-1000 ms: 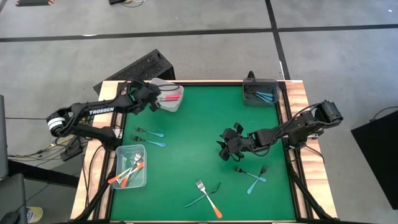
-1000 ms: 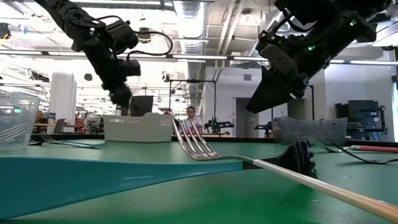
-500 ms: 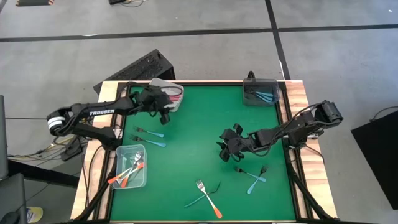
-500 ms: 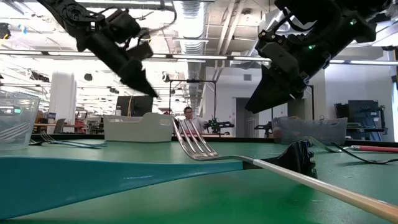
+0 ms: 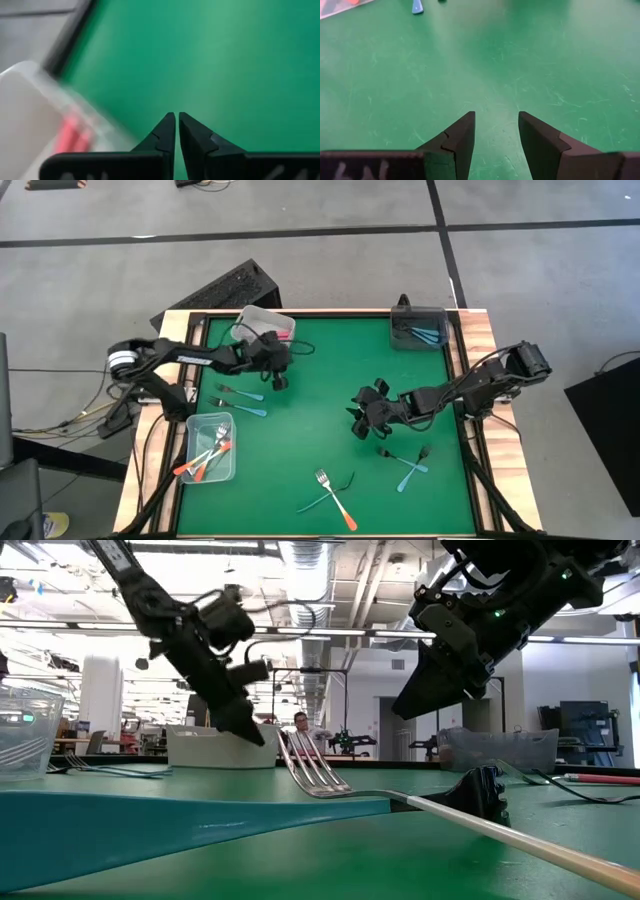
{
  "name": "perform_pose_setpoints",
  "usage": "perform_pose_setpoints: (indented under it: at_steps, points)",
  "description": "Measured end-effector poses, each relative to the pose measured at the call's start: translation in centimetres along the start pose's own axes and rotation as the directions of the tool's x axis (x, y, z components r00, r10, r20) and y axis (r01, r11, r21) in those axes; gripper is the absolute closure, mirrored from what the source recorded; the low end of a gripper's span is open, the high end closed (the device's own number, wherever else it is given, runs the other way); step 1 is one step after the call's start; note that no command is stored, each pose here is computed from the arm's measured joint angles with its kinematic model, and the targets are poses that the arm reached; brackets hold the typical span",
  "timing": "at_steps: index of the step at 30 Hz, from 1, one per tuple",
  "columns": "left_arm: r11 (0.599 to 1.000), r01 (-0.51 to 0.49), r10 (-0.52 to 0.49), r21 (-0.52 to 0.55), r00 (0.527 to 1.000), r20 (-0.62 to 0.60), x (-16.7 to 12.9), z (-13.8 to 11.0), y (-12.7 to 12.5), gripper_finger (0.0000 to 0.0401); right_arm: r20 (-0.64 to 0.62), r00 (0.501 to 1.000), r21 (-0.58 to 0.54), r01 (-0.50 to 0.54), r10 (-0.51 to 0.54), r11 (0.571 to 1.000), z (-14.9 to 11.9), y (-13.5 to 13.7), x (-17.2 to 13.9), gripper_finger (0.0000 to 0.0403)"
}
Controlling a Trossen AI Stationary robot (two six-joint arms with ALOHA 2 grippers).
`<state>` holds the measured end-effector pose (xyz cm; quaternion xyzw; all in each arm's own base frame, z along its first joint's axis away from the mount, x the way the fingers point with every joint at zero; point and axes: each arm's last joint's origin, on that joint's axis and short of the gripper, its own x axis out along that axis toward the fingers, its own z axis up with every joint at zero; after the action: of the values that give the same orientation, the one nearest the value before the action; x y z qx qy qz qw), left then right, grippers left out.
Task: Sort silverware by color (type)
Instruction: Adjust the white bin
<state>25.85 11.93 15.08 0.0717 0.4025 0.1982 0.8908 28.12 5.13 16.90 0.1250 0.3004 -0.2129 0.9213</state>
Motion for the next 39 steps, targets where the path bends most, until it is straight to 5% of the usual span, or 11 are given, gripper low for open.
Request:
perform_pose_setpoints:
  at_steps: [8,14,26,34,39]
  points:
    - [0.936,-0.315,0.311,-0.156,0.949,-0.051,1.2,-0.7,3.1,0.04,-0.003,1.0,-0.003,0.002,-0.002,1.0,0.0,0.0,0.0,0.0225]
    - [0.9,-0.366,0.362,-0.238,0.93,-0.063,0.6,-1.1,5.2,0.04,-0.001,1.0,0.005,0.008,-0.008,1.0,0.1,-0.2,0.1,0.0225]
    - [0.931,-0.291,0.281,-0.219,0.957,-0.079,0.4,-1.2,4.4,0.0399,-0.002,1.0,0.008,0.008,-0.008,1.0,0.1,-0.2,0.1,0.0225]
    - [0.941,-0.239,0.27,-0.241,0.957,0.103,-3.6,1.7,3.2,0.0367,-0.119,0.992,0.022,0.047,-0.044,0.999,-0.3,-1.0,-1.6,0.0225]
    - [0.976,0.012,0.059,-0.22,0.948,0.314,-6.6,3.9,0.7,0.0339,-0.278,0.96,0.021,0.034,-0.027,0.999,-0.7,-1.2,-4.5,0.0225]
